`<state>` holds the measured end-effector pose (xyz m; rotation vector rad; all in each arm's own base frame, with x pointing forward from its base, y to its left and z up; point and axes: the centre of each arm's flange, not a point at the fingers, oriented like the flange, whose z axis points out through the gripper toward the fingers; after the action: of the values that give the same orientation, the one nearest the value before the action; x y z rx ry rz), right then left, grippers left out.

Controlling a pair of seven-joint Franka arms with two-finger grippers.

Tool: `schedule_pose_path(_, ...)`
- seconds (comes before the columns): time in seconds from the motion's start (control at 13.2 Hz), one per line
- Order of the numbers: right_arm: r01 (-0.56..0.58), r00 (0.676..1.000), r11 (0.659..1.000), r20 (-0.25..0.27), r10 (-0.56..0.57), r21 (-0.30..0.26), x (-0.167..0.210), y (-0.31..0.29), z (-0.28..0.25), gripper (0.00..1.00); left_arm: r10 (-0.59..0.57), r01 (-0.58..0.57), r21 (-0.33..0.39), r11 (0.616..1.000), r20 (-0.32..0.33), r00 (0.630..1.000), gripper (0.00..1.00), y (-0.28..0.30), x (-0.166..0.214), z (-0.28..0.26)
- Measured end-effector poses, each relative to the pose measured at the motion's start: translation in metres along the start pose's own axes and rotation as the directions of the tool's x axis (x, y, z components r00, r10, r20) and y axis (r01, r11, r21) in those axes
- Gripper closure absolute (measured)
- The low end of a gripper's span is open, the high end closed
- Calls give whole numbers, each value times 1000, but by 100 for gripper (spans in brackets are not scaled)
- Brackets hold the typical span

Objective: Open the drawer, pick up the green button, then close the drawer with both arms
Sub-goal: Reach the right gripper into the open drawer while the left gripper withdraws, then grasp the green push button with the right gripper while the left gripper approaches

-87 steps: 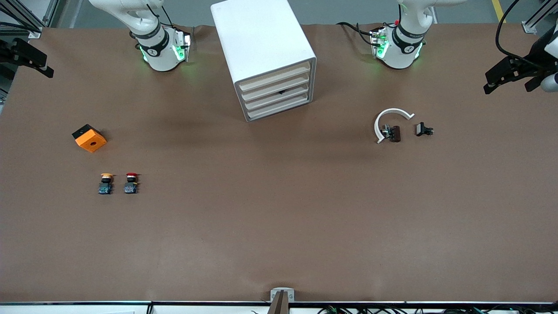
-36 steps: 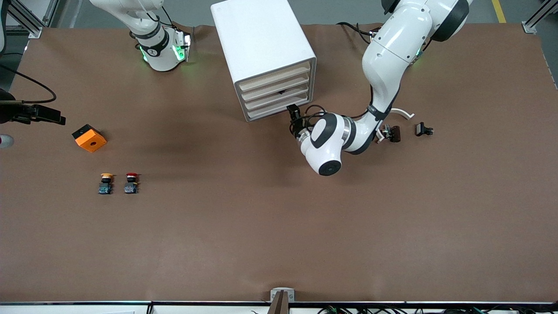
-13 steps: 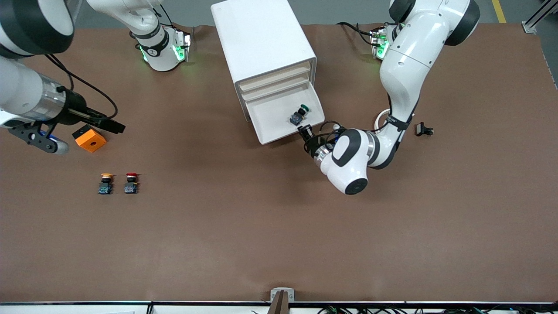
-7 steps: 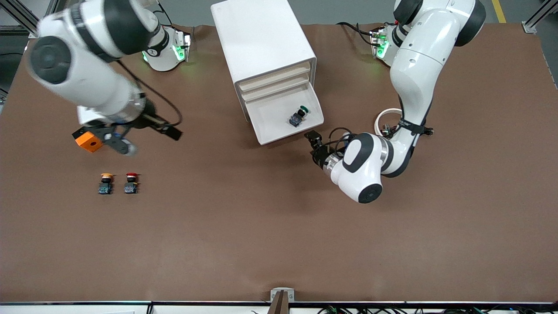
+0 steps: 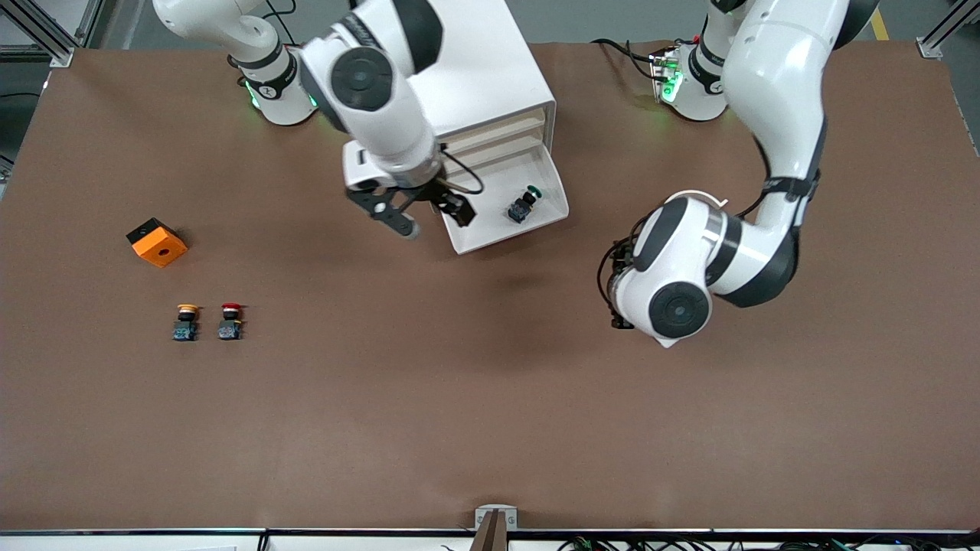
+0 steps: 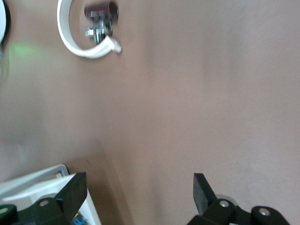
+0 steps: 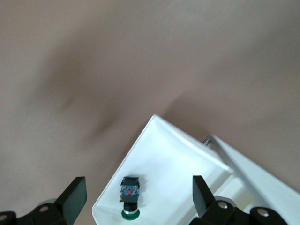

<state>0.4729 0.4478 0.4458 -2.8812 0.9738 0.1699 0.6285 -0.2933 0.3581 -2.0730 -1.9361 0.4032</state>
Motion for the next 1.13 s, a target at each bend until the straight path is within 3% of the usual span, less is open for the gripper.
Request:
schedule_pose_path(0.23,-2,1000,1000,-6,2,-1,-25,-13,32,0,147,-146,-61,987,14,989,0,-14,41,-52)
schedule_pose_path(0.45,-6,1000,1000,-11,6,-15,-49,-22,67,0,353,-356,-97,930,-42,935,0,-44,74,-102)
schedule_pose_path(0.76,43,999,998,-19,-44,-56,-83,-29,123,0,630,-636,-101,765,-92,771,0,-66,106,-128)
schedule_pose_path(0.98,70,997,995,-22,-72,-77,-101,-29,139,0,801,-809,-72,583,-112,588,0,-62,113,-105)
schedule_pose_path(1.13,81,996,993,-35,-84,-81,-106,-28,142,0,851,-867,-97,488,-167,498,0,-57,111,-79)
